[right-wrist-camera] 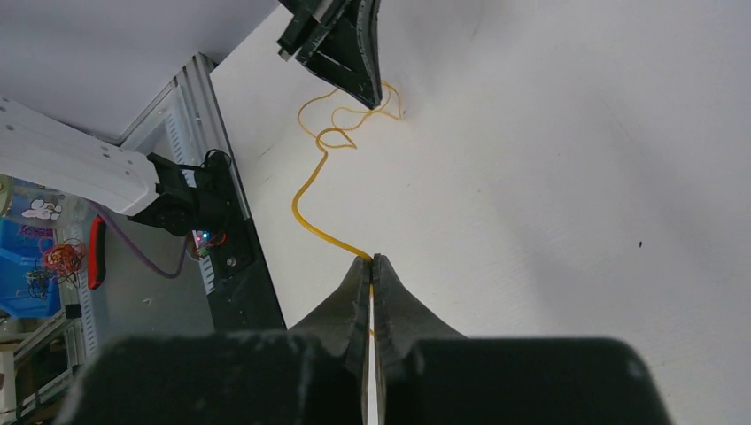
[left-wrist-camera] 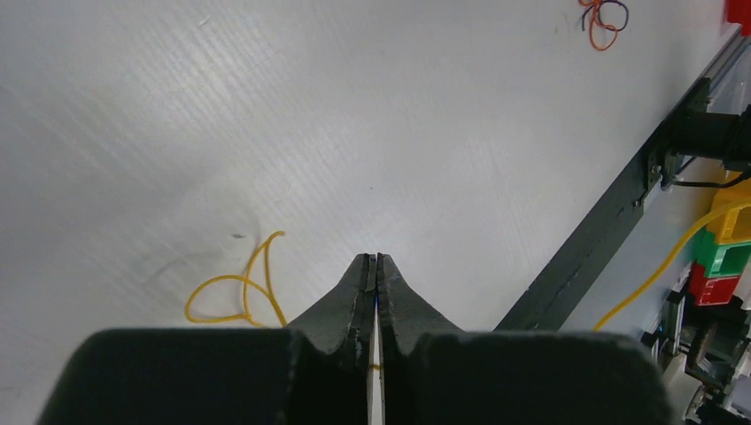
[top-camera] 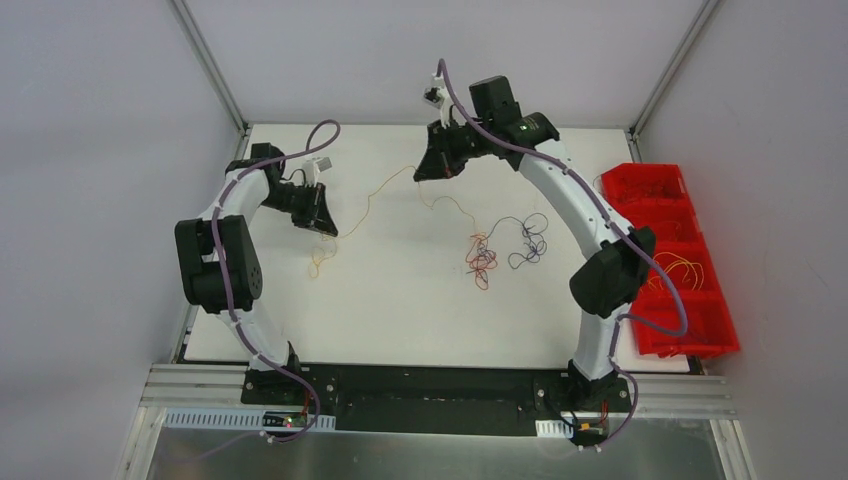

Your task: Untangle the cables

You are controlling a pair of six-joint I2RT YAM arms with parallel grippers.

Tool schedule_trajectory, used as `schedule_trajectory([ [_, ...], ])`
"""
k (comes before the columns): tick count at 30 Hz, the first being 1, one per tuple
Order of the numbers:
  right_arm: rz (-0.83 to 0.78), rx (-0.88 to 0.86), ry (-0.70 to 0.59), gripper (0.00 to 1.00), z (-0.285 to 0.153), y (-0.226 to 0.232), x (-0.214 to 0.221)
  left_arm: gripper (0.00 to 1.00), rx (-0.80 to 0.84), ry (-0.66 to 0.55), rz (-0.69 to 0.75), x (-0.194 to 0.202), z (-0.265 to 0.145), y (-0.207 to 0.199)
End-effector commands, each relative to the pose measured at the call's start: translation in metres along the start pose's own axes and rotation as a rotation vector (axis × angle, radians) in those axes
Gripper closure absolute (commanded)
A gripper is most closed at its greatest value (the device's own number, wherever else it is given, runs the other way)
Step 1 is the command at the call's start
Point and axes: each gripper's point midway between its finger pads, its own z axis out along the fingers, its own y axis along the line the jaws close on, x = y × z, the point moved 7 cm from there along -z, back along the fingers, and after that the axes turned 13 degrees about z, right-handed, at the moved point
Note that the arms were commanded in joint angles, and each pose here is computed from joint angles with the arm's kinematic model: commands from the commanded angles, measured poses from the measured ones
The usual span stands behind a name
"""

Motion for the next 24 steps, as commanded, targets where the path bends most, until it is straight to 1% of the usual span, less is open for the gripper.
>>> schedule_trajectory([
  [1, -0.050, -0.066, -0.091, 1.00, -0.038, 0.047, -0.010, 1.00, 0.060, -0.085, 0.015, -0.014, -0.007, -0.026],
  [3, -0.074, -0.063, -0.134, 1.00, -0.052, 0.059, -0.015, 1.00, 0.068, -0.094, 0.019, -0.015, -0.006, -0.031],
  [7, -0.096, -0.097, -0.166, 1.00, -0.069, 0.077, -0.017, 1.00, 0.079, -0.113, 0.035, -0.021, -0.007, -0.040],
  [11, -0.055, -0.085, -0.143, 1.00, -0.060, 0.065, -0.008, 1.00, 0.108, -0.125, 0.065, -0.031, -0.004, -0.052],
  [13, -0.025, -0.127, -0.140, 1.00, -0.058, 0.069, -0.008, 1.00, 0.128, -0.121, 0.091, -0.036, 0.000, -0.061],
  [15, -0.022, -0.176, -0.198, 1.00, -0.066, 0.086, -0.021, 1.00, 0.139, -0.114, 0.106, -0.040, 0.005, -0.069],
  [18, -0.111, -0.160, -0.298, 1.00, -0.090, 0.110, -0.042, 1.00, 0.148, -0.112, 0.121, -0.043, 0.008, -0.077],
  [20, -0.166, -0.130, -0.358, 1.00, -0.111, 0.124, -0.053, 1.00, 0.145, -0.124, 0.124, -0.046, 0.006, -0.079],
  [23, -0.249, -0.135, -0.494, 1.00, -0.153, 0.155, -0.071, 1.00, 0.139, -0.137, 0.128, -0.050, 0.003, -0.081],
  [24, -0.278, -0.129, -0.514, 1.00, -0.160, 0.159, -0.071, 1.00, 0.137, -0.138, 0.129, -0.051, 0.003, -0.080],
])
